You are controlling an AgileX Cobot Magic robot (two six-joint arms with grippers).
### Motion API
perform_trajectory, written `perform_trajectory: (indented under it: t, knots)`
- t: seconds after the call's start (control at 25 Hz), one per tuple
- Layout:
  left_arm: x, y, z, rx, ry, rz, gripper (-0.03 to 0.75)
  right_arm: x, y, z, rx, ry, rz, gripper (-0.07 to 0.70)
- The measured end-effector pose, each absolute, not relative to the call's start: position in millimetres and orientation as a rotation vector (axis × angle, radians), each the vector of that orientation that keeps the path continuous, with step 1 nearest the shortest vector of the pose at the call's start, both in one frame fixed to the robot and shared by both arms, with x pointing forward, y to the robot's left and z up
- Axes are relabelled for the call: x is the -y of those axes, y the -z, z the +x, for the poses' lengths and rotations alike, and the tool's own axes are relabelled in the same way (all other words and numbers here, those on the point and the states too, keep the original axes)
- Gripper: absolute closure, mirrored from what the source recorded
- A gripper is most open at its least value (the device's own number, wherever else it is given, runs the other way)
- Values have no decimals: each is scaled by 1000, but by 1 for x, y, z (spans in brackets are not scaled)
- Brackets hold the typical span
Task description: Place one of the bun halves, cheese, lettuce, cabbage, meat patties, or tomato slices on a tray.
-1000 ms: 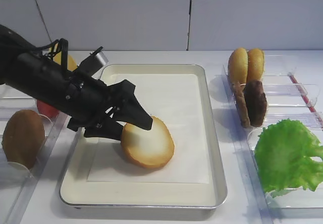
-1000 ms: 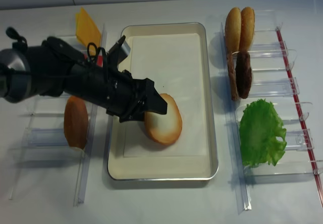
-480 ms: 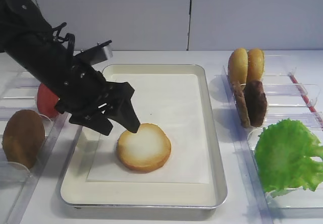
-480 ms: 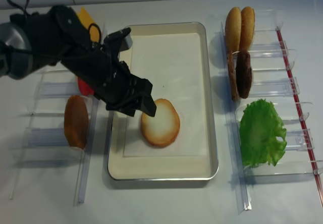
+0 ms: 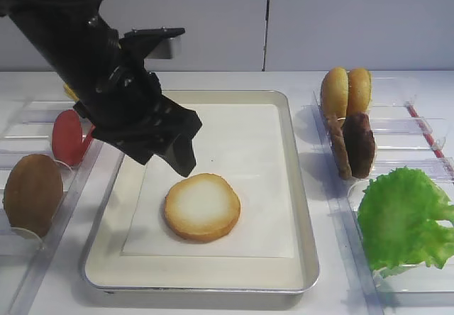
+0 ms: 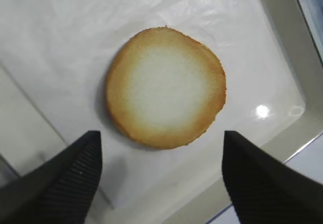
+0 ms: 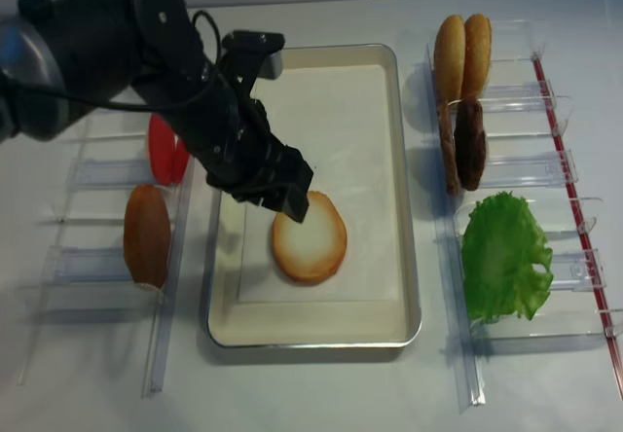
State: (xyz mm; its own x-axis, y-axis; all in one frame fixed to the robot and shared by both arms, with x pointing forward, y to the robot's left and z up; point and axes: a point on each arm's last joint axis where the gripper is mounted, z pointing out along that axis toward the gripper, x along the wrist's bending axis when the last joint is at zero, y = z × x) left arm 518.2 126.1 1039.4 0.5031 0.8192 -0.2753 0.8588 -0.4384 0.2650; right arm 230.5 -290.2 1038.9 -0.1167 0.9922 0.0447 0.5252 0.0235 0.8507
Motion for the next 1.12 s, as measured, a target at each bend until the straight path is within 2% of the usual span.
perform_trajectory:
  t: [0.36, 0.56, 0.88, 1.12]
  knots:
    - [-153, -1096, 501, -1408, -209, 2416, 228, 290, -1039, 230, -1704, -997, 1554, 182]
    - [-183, -1141, 474, -1413, -464, 2337, 228, 290, -1039, 230, -1704, -997, 1554, 183]
    - [-220, -1196, 413, -1355, -606, 2141, 228, 290, -1039, 230, -1704, -997, 1554, 182]
    - [-251, -1225, 356, -1287, -680, 1994, 228, 290, -1039, 230, -1704, -997, 1554, 182]
